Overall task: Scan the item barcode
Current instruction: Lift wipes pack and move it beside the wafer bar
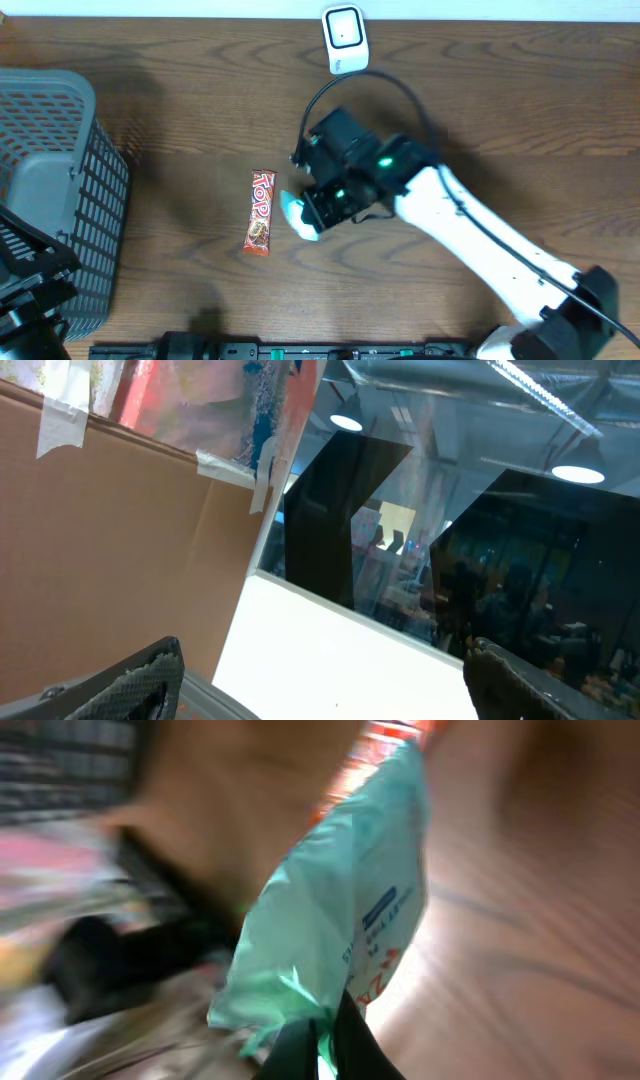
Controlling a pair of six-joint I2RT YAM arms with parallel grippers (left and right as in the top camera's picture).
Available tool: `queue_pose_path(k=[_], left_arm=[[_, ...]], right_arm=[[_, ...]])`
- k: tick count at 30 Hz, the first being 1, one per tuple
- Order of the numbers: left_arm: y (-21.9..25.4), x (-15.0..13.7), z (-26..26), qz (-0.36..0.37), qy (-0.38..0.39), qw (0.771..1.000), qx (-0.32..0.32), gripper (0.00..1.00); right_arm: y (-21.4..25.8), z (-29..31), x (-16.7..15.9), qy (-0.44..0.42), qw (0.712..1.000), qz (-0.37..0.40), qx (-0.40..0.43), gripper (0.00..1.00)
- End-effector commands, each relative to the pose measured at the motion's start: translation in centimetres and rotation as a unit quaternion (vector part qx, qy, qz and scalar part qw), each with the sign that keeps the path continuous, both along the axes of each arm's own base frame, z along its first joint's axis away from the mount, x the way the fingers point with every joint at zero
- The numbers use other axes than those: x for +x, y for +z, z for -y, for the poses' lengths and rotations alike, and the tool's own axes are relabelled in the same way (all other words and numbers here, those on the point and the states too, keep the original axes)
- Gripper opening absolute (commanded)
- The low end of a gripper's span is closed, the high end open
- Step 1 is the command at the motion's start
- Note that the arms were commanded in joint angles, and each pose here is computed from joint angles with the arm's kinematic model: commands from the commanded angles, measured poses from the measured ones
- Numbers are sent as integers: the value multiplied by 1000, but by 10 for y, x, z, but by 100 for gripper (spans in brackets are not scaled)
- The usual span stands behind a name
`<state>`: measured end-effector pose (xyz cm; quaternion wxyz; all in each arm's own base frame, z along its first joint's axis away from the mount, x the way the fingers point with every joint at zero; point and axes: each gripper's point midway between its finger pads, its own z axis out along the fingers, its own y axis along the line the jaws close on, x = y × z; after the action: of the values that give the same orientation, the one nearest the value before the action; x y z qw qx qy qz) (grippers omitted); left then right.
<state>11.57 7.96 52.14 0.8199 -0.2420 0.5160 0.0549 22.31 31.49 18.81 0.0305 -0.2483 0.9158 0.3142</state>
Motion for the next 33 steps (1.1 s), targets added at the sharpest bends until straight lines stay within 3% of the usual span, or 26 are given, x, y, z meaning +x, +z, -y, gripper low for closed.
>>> queue_pose_path(k=[1, 8, 12, 15, 20, 22, 26, 33], left_arm=[[0, -3, -1, 6, 2, 1000, -4, 90], [0, -3, -1, 4, 2, 1000, -4, 90], [-1, -3, -1, 4, 2, 1000, -4, 90], [-1, -2, -1, 3, 2, 1000, -4, 90], [-5, 1, -1, -3, 2, 1000, -4, 90], [-6, 2, -1, -2, 2, 1000, -4, 90], [-2, 1, -1, 6, 2, 1000, -4, 90], [-1, 0, -1, 8, 4, 1000, -5, 90]], right_arm=[[2, -14, -14, 39, 991, -85, 100, 1], [-39, -3, 1, 9, 967, -154, 203, 1], [-79, 18, 2, -43, 974, -164, 147, 2], [-90, 26, 1, -49, 983, -146, 105, 29], [-88, 19, -1, -35, 994, -86, 65, 42], [-100, 18, -2, -34, 999, -41, 11, 59], [-122, 6, -28, 7, 995, 44, -86, 79], [-124, -19, -59, 61, 965, 197, -165, 96]])
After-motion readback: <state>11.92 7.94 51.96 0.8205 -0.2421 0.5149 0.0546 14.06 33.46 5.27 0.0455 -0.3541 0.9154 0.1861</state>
